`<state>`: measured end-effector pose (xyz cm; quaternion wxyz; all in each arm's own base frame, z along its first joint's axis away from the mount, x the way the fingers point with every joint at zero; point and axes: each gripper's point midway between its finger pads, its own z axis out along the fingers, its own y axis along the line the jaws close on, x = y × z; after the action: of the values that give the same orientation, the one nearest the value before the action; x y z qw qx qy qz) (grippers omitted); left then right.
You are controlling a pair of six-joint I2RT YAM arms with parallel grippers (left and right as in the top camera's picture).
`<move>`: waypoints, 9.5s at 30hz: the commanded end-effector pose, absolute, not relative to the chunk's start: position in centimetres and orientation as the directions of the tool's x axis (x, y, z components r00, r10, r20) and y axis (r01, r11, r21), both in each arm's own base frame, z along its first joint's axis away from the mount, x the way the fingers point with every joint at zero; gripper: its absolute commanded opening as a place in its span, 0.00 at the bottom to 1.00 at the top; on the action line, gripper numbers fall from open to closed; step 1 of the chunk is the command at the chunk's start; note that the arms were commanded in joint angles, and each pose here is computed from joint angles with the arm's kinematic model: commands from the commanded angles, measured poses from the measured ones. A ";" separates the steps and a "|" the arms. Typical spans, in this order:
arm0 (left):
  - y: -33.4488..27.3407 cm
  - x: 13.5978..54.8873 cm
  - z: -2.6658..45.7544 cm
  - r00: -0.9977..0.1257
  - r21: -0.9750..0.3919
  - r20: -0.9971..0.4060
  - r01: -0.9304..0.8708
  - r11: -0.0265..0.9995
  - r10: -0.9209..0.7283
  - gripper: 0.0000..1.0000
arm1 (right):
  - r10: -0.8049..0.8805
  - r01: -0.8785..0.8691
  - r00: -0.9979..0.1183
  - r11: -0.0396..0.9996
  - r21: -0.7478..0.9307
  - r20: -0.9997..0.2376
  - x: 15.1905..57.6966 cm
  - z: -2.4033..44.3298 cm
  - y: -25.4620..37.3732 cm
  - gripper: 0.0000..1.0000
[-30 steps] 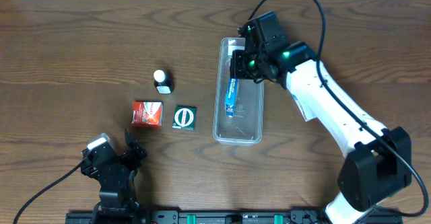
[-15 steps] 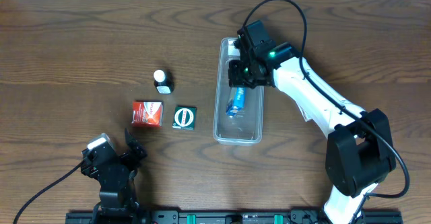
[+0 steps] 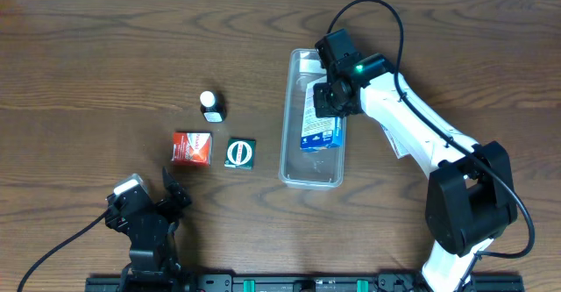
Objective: Pack container
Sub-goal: 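Lower the blue box into the container and open right gripper, then move right gripper to the white-green Panadol box and grasp it, then place the Panadol box into the container beside the blue box, then release and raise right gripper away to the right, then reach left gripper to the dark bottle and grasp its cap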
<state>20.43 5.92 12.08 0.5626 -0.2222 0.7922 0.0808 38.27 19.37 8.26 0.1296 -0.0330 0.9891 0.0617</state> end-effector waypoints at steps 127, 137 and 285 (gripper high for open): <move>6.1 20.3 11.2 -0.280 -0.115 -0.923 -0.454 0.883 -0.264 0.98 | -0.153 -0.159 -0.985 0.985 0.074 -0.082 35.1 0.2 1.7 0.68; 6.1 20.3 11.2 -0.280 -0.115 -0.923 -0.454 0.883 -0.264 0.98 | -0.104 -0.110 -0.990 0.992 0.057 -0.099 35.5 -0.2 1.4 0.54; -1.9 38.2 17.1 -0.758 -0.100 -0.615 -0.200 0.975 -0.219 0.98 | 0.541 0.425 -0.640 0.841 0.334 -0.546 32.7 26.0 -1.6 0.99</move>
<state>37.69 -1.79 18.12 0.3439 -0.1143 0.9319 -0.0140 32.71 -1.49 25.88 0.3283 0.2620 0.9034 0.0863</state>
